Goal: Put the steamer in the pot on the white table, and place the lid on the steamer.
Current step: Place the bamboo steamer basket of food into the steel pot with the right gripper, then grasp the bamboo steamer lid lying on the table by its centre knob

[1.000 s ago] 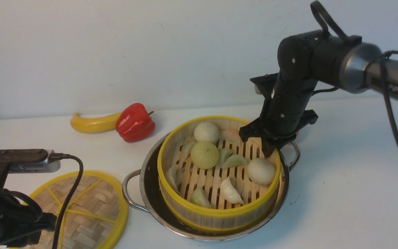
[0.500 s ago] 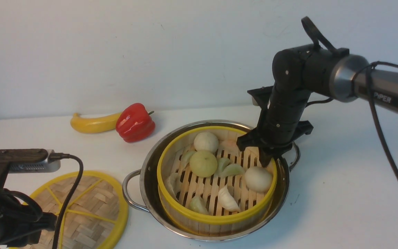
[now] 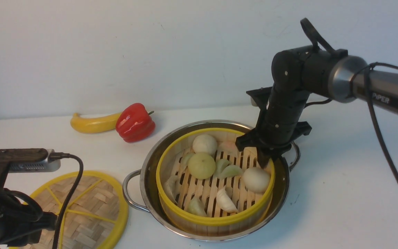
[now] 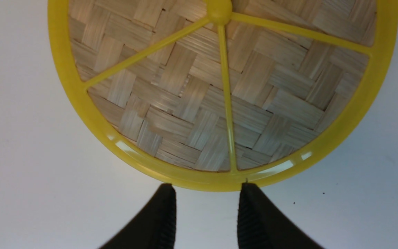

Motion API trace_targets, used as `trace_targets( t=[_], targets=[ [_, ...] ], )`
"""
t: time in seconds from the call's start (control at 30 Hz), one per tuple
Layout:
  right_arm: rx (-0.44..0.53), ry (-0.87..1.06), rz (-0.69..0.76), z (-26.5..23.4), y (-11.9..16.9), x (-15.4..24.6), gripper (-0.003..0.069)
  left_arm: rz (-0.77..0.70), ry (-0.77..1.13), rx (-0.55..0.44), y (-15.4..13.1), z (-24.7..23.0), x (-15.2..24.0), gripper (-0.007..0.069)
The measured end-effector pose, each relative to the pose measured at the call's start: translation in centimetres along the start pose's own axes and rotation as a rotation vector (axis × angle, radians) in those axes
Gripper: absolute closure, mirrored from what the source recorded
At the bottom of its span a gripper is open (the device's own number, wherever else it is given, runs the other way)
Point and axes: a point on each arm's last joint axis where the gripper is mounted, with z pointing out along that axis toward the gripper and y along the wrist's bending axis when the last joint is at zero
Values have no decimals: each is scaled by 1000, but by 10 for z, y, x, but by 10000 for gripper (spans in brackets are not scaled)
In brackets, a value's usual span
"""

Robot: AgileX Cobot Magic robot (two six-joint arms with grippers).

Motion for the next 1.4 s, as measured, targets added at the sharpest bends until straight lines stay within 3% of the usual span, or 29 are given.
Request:
trace_targets(
  t=[0.3, 0.4, 0.67, 0.87, 1.07, 1.23, 1.4],
  targets=[
    [-12, -151, -23, -38, 6, -23, 396, 0, 0, 0, 0, 0, 0, 384],
    [39, -224, -49, -57, 4, -33, 349, -1, -8, 0, 0, 0, -1, 384],
    [150, -433, -88, -132, -1, -37, 333, -1, -91, -3, 0, 3, -10, 384],
    [188, -661, -30, -242, -26, 0, 376, -2, -124, -5, 1, 23, -26, 384],
    [169, -927, 41, -357, -50, 80, 424, -3, -61, -3, 2, 49, -42, 384],
    [181, -988, 0, -389, -43, 145, 424, -21, -40, 8, 1, 62, -54, 384],
    [199, -908, -34, -370, -41, 195, 446, -25, -46, 18, 0, 68, -58, 384]
  ],
)
